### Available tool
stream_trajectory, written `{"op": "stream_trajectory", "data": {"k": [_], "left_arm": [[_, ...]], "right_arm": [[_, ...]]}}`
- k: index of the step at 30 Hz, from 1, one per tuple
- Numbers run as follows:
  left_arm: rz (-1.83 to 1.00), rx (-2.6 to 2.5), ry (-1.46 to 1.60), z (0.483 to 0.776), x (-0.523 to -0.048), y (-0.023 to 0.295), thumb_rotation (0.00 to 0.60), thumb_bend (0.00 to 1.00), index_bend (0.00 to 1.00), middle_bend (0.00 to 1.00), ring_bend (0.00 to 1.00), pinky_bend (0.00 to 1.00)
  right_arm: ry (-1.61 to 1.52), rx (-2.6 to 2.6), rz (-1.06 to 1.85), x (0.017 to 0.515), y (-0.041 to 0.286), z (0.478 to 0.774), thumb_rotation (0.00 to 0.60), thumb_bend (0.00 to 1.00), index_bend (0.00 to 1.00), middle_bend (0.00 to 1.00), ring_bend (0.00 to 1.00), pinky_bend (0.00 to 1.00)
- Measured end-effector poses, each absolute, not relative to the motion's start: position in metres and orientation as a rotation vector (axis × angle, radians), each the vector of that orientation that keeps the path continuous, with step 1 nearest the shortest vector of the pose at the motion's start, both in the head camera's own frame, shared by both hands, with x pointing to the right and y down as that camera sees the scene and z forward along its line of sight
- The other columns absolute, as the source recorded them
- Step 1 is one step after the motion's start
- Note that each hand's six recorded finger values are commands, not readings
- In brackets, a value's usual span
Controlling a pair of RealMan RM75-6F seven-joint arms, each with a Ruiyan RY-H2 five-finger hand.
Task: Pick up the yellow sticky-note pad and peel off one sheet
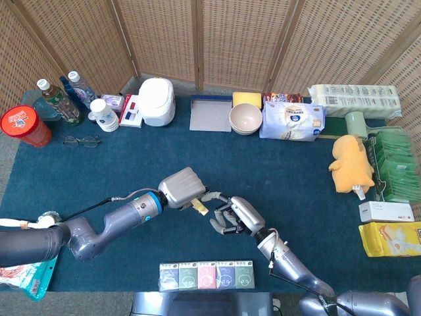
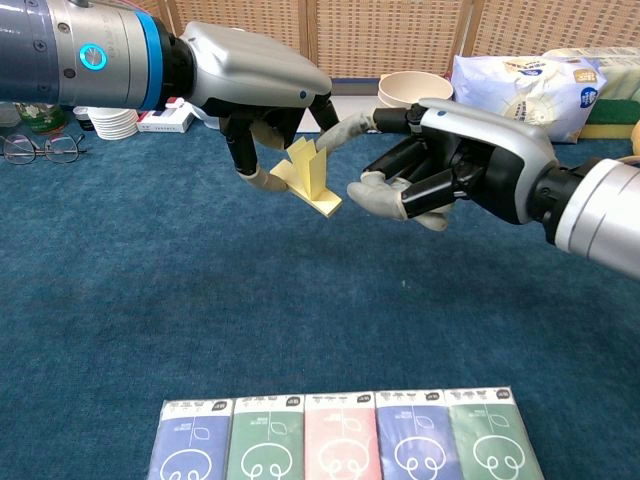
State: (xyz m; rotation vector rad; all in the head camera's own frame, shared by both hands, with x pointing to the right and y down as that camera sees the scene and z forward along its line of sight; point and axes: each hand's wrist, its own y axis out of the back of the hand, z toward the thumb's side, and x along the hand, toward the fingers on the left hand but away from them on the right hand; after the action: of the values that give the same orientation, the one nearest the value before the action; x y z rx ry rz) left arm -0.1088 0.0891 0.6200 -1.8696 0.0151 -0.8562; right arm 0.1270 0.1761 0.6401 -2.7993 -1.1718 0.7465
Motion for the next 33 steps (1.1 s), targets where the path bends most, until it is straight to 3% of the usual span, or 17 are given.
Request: {"op": "stream_trajectory", "data": {"k": [33], "left_arm": [[-0.867,-1.893,0.029,0.6213,-0.1110,0.0885,0.600,0.35,0.64,1.00,1.00,0.96]], "right_arm": [[-1.158,-2.799,0.771,0.1228,0.1770,0.6440,0.600,0.44,0.38,0.84,0.97,0.85]]}}
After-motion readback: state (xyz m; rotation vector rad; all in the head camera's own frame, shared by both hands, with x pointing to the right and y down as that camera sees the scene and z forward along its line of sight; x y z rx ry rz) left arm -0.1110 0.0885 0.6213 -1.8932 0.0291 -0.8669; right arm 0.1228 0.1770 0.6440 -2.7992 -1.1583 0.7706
